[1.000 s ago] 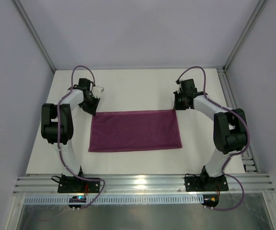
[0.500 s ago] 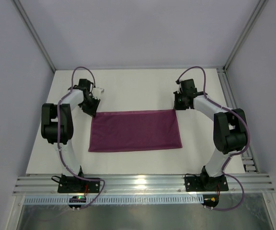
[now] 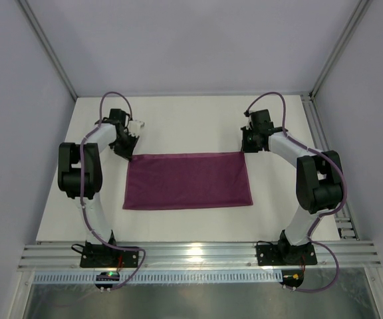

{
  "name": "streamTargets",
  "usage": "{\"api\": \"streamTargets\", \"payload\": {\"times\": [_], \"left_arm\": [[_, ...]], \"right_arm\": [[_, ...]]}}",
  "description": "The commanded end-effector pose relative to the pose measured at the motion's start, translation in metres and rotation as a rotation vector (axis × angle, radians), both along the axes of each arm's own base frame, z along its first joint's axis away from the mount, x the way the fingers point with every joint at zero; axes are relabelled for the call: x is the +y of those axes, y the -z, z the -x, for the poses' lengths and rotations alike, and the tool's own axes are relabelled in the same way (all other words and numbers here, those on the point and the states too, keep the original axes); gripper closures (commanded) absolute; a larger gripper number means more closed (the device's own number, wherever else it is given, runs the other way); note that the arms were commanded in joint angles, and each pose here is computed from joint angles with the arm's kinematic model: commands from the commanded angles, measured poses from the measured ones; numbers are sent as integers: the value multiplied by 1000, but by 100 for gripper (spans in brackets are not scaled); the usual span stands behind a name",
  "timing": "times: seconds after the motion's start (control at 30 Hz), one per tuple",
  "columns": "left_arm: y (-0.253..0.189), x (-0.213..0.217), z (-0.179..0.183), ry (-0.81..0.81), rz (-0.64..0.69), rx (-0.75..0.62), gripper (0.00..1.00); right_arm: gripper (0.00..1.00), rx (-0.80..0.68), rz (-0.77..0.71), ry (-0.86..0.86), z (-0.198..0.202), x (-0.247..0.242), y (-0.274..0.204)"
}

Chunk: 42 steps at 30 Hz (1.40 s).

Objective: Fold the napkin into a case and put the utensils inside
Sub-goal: Smooth out the rectangle-folded napkin at the center of the board.

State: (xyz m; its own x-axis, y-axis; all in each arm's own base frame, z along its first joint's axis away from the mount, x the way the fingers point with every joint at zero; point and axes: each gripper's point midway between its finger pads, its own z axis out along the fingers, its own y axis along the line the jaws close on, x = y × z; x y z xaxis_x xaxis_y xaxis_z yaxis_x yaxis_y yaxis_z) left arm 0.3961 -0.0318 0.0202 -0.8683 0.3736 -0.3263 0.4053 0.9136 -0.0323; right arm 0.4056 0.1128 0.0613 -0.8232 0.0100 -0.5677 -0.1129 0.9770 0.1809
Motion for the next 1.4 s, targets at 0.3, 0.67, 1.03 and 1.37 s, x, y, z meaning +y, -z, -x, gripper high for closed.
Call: {"api": "streamTargets", "payload": {"times": [0.3,0.67,1.03,1.37], "left_arm": [[-46,-2,-14,-15,16,-178,100],[-62,0,-22,-36,12,-232,100],[-51,-3,-35,-55,22,-217,100],[-37,2,-55,-70,-5,-226,100]], "right_arm": [[96,-75,5,24,-10,-3,-25],[96,-90,18,56,-16,-15,-32],[96,-73,19,70,-22,-17,-22],[96,-41,23,104,-36,-20,-2]]}}
